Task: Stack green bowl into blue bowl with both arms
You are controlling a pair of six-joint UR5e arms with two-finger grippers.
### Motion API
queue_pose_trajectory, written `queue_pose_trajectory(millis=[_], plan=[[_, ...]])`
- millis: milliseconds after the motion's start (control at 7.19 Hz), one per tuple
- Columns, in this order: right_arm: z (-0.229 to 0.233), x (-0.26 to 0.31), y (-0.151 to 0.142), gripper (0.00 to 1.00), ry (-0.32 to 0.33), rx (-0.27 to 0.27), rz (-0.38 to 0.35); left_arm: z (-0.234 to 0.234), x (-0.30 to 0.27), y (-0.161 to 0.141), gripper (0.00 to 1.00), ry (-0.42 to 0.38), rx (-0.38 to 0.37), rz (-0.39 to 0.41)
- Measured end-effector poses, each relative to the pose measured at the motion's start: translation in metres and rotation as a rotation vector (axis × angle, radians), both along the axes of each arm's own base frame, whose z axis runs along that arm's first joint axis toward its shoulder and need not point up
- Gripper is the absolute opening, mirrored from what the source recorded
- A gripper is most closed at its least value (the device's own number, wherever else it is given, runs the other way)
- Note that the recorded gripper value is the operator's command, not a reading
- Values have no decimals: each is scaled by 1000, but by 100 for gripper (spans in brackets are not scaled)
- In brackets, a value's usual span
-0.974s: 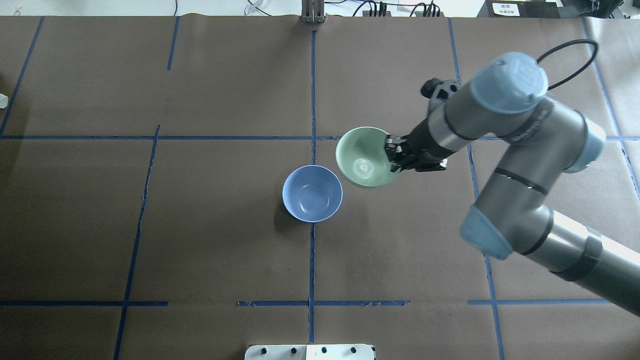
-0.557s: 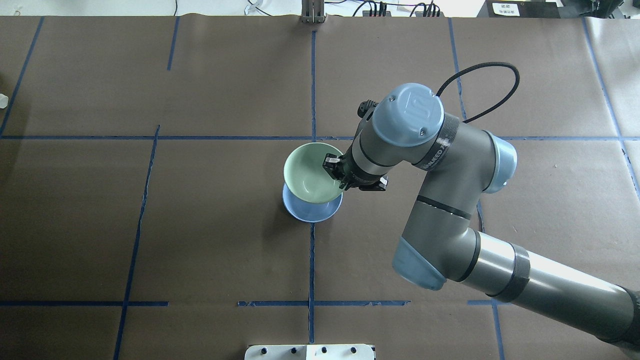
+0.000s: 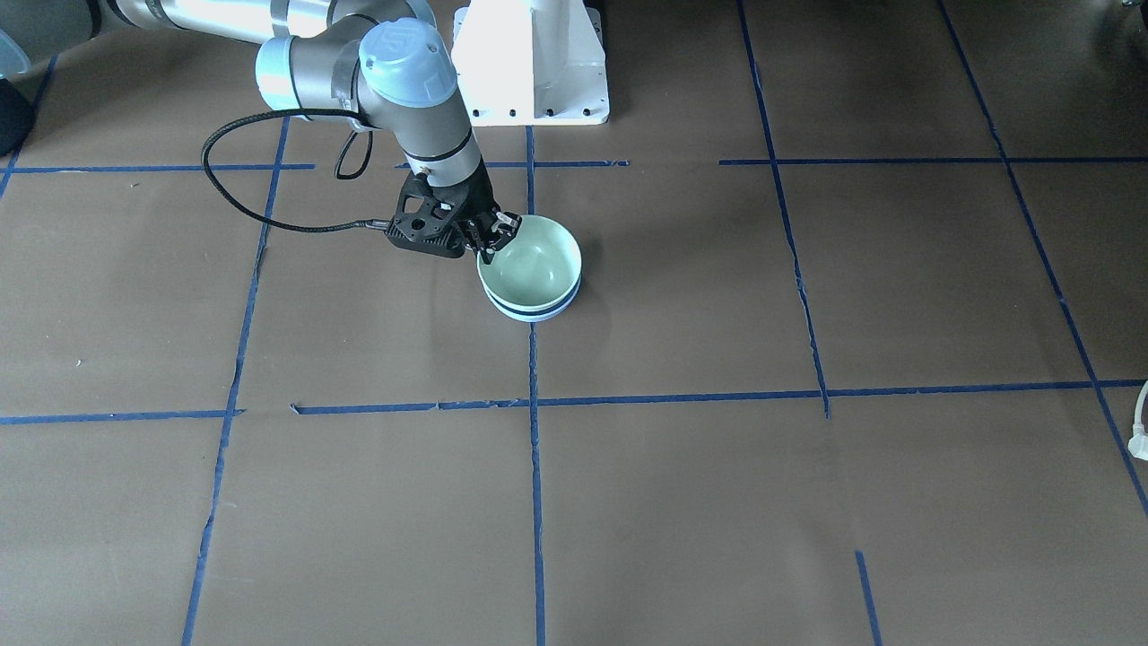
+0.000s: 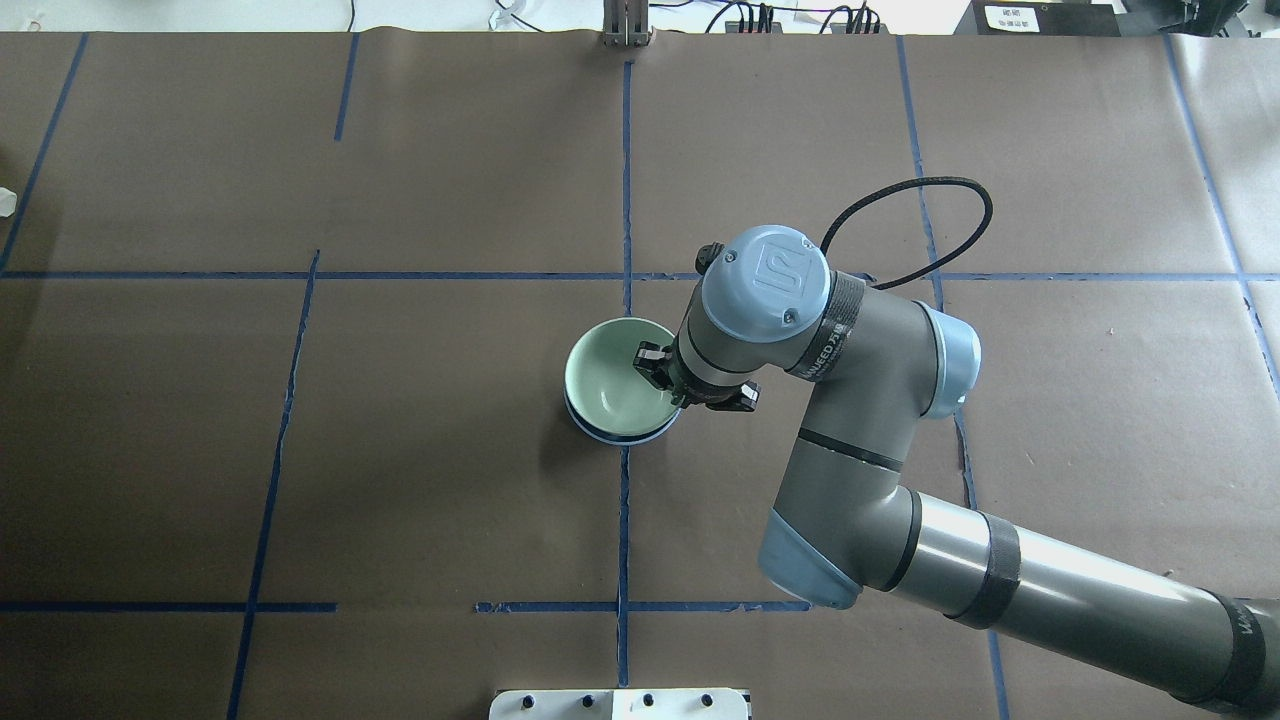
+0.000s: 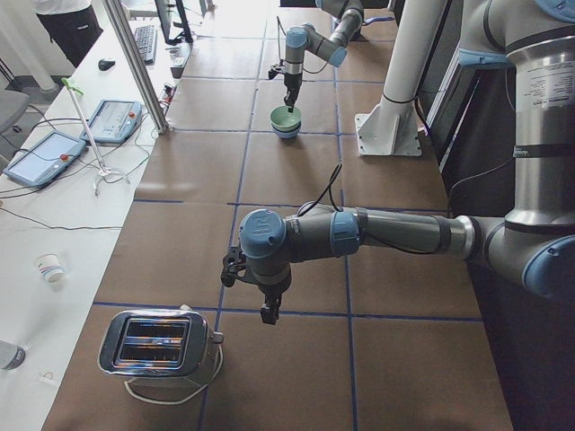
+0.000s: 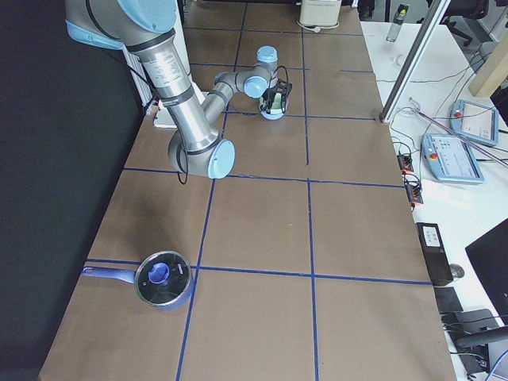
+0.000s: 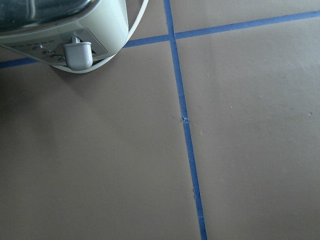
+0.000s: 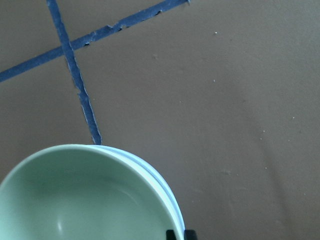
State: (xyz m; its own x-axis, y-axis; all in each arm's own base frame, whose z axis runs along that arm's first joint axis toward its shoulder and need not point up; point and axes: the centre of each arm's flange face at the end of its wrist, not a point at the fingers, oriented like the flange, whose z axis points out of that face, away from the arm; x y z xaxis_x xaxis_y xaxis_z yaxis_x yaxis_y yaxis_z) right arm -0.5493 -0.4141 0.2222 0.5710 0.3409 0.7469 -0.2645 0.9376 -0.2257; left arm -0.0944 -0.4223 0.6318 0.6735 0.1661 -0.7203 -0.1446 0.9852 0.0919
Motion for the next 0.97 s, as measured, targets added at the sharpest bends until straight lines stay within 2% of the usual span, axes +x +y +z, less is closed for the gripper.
queue_pose_trajectory(millis=[139,278,557,696,974], plan=[[2,-2,-1,64,6,-2,0,0,0,0,100,0,1,0],[3,-4,-2,100,9,-3,1,0,0,0,100,0,1,0],[2,0,-9,100,10,11,13,1,0,0,100,0,-4,-3],[4,18,-28,100,12,21,15,2,0,0,100,0,-10,-5],[44,96,-93,100,37,73,-80,14,0,1,100,-4,-31,-4]])
